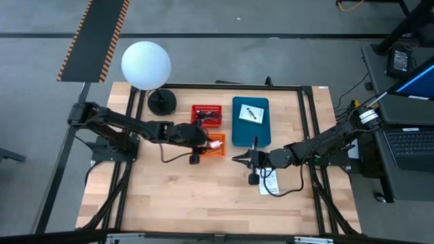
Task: Pick and place items into bin
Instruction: Put the white card reader box into the blue bin
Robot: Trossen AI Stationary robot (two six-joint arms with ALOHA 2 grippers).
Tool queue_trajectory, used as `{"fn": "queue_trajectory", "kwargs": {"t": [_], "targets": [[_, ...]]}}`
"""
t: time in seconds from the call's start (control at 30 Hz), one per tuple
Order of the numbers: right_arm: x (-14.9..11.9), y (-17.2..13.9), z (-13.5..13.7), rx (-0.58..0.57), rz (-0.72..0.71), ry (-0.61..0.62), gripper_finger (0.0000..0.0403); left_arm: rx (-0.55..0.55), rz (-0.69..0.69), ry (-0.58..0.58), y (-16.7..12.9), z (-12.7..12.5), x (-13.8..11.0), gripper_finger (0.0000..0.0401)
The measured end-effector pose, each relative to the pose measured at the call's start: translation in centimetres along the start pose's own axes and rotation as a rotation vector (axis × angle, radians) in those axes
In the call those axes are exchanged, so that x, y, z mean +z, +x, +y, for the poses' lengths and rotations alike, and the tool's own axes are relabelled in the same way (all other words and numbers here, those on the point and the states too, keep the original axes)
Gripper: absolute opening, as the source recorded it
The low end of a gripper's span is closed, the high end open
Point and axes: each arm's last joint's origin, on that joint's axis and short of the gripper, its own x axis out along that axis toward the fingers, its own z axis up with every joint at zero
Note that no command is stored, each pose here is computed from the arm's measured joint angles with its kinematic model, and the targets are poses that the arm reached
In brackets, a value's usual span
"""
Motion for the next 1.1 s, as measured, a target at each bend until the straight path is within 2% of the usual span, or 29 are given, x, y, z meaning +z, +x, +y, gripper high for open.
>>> {"fn": "queue_trajectory", "kwargs": {"t": [0.23, 0.57, 0.67, 0.87, 0.97, 1.1], "targets": [[0.9, -1.0, -0.5, 0.000, -0.008, 0.052, 0.0005, -0.041, -0.101, 0.056, -3.2, -1.1, 1.7, 0.0145], [1.4, -3.0, -1.6, -0.024, 0.084, 0.182, 0.0002, -0.111, -0.127, 0.098, -2.2, -3.3, 1.5, 0.0145], [1.2, -3.3, -1.7, -0.050, 0.239, 0.209, 0.0001, -0.132, -0.113, 0.111, -1.9, -4.0, 1.3, 0.0145], [2.2, -4.4, -1.4, -0.187, 0.577, 0.342, 0.0001, -0.152, -0.104, 0.112, -1.8, -5.0, 1.1, 0.0146], [2.6, -5.0, -0.6, -0.219, 0.700, 0.446, 0.0000, -0.162, -0.103, 0.112, -1.7, -5.4, 1.0, 0.0146], [1.4, -5.4, 0.8, -0.235, 0.850, 0.599, 0.0000, -0.165, -0.082, 0.115, -1.3, -5.6, 0.6, 0.0146]]}}
